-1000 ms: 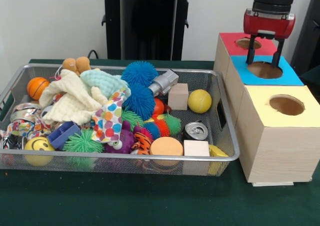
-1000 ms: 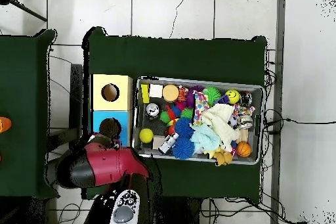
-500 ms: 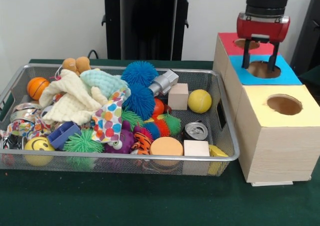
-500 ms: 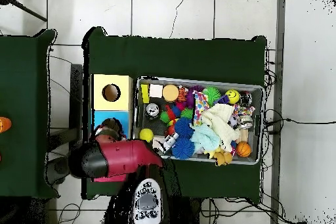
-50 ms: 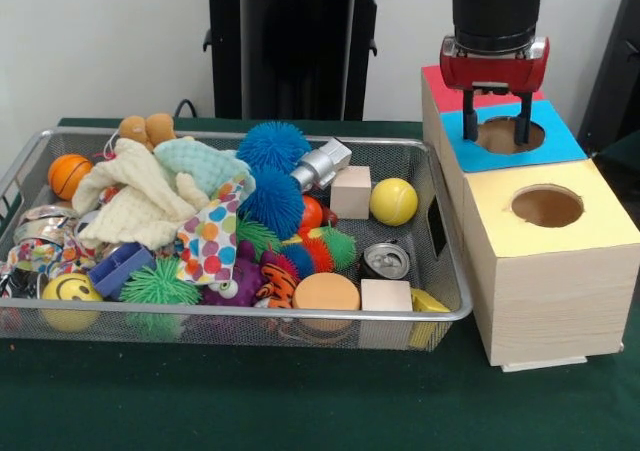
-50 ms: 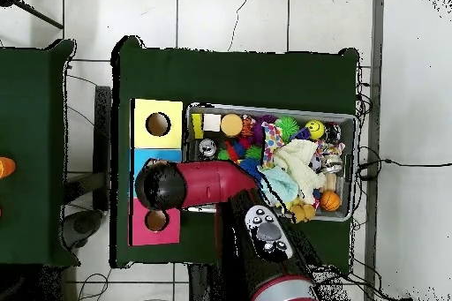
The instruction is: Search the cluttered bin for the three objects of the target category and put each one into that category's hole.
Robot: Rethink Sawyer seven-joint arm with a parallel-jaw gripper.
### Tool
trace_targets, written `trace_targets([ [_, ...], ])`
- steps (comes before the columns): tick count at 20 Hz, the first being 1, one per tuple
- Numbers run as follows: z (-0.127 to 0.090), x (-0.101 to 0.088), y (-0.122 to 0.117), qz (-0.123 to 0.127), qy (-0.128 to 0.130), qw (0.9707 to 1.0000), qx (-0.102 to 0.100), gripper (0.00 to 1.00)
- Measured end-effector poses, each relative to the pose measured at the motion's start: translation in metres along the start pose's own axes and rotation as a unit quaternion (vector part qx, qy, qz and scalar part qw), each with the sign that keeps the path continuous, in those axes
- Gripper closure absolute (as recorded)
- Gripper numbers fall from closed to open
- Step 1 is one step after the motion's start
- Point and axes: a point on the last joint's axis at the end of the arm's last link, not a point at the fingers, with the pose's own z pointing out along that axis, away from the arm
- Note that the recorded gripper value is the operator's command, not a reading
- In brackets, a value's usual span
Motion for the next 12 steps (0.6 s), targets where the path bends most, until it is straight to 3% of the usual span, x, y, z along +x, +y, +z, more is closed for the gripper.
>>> trace_targets([
  [12,0.002,-0.012,0.010,-0.067,0.059,0.9957,0.023,0.00],
])
